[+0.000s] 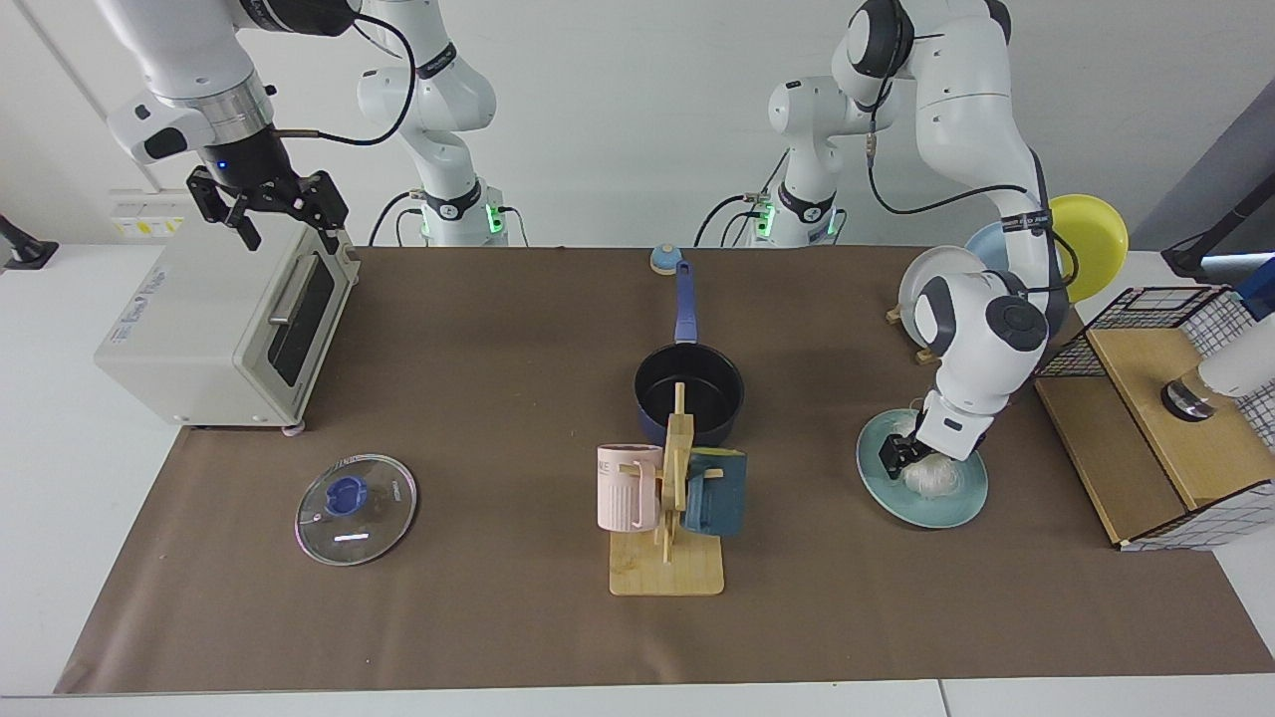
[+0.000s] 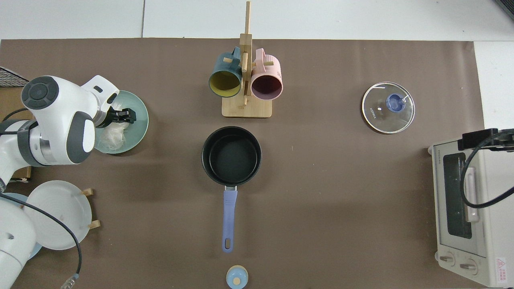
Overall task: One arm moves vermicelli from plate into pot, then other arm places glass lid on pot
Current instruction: 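Lift the vermicelli with the left gripper while the right gripper grasps the lid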
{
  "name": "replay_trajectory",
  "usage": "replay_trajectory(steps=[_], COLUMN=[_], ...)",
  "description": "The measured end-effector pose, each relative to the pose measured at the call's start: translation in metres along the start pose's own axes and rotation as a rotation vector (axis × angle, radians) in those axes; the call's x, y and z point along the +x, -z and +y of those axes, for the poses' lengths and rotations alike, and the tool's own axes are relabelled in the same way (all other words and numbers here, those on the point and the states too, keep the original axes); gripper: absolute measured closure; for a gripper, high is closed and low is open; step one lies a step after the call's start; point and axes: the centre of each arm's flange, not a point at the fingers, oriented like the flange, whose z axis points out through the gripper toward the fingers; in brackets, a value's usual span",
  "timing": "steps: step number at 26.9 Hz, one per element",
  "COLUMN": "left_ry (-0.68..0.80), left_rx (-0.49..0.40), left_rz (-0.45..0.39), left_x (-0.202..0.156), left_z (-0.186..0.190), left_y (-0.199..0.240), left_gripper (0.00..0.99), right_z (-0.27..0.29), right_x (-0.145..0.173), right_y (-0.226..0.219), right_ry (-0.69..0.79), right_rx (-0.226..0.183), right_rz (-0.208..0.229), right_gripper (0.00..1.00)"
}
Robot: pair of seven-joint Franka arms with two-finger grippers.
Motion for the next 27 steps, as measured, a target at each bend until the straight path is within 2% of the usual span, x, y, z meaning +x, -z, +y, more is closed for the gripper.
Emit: replay_trajectory(steps=[1,2,5,6,11,18,23,27], left_ry=[0.0,0.0,0.0,0.002,0.031,0.081,0.11,0.118], left_rx=[0.0,0.001,0.004,0.005,0.008,0.005,-0.014,-0.025], left_rz=[-0.001,-0.002,-0.017,-0.025,-0.049,-0.048,-0.04,-0.044], left_x=[0.0,0.0,0.002,0.003,0.012,0.001,-0.019,-0.039], left_z=[0.0,0.0,0.0,0.001,0.008,0.031,0.061,0.09], left_y=[0.001,0.002,0.009,0.013,0.054,0.134,0.184,0.218], left_gripper=[0.256,0.374,0.515,0.529,0.542,0.542,0.542,0.542], right_z=[0.0,0.0,0.0,0.0,0.001,0.005,0.01,0.011], right_x=[0.001,0.003,0.012,0.015,0.04,0.08,0.105,0.118], right_y=[-0.001,-0.002,-0.011,-0.015,-0.048,-0.102,-0.142,-0.177], right_ry=[0.0,0.0,0.001,0.001,-0.002,-0.013,-0.023,-0.026], right_rx=[0.0,0.0,0.001,0.001,0.002,0.017,0.022,0.023], right_rz=[0.004,0.009,0.006,0.001,-0.037,-0.029,0.008,-0.006], right_gripper=[0.0,0.0,0.0,0.0,0.0,0.0,0.0,0.0])
